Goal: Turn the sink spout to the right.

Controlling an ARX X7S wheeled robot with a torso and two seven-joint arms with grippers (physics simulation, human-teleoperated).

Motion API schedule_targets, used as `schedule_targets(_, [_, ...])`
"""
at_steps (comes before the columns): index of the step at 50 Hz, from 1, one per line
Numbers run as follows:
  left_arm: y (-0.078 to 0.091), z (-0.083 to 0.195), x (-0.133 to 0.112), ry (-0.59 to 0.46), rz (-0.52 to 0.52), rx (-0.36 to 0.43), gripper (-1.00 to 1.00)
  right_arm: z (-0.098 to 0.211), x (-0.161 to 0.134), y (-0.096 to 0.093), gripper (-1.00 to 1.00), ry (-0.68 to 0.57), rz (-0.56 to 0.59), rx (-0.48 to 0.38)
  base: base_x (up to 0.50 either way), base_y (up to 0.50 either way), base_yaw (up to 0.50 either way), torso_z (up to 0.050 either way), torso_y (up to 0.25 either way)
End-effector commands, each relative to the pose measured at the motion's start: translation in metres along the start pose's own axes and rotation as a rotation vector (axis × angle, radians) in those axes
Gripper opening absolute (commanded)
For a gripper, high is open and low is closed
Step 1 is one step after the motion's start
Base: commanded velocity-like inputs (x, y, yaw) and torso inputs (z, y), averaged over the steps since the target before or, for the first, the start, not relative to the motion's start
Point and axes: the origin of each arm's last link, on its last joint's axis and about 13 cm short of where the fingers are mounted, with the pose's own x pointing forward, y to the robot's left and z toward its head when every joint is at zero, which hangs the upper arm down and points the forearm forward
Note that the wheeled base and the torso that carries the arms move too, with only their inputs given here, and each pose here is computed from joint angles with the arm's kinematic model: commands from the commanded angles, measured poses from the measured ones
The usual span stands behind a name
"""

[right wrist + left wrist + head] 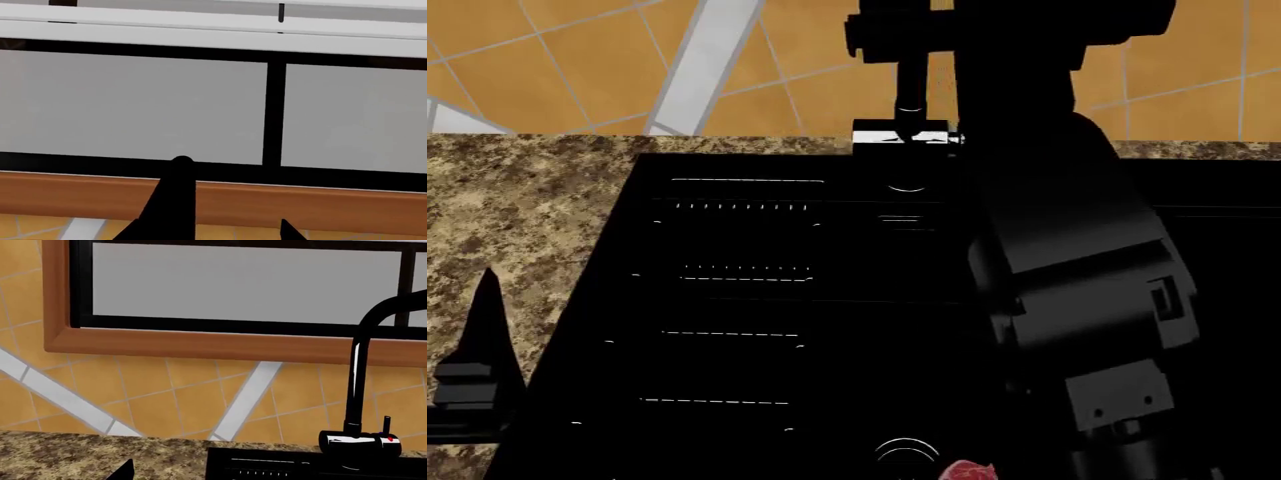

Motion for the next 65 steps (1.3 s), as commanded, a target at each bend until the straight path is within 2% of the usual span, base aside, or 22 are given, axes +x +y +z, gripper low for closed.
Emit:
schedule_targets(1, [0.0, -0.001, 0.0, 0.002, 0.0, -0.001, 1.0, 0.007, -0.002, -0.008, 1.0, -0.022, -0.052, -0.023, -0.01, 0.0, 0.0, 0.0, 0.0])
schedule_targets(28, [0.0, 0.0, 0.0, 0.005, 0.0, -0.001, 1.0, -0.001, -0.006, -0.022, 1.0, -0.002, -0.098, -0.056, 0.0, 0.0, 0.0, 0.0, 0.0])
schedule_targets(65, [0.0, 0.0, 0.001, 0.014, -0.003, 0.0, 1.0, 0.008, -0.004, -0.038, 1.0, -0.016, -0.158, -0.079, 0.0, 0.0, 0.0, 0.0, 0.0])
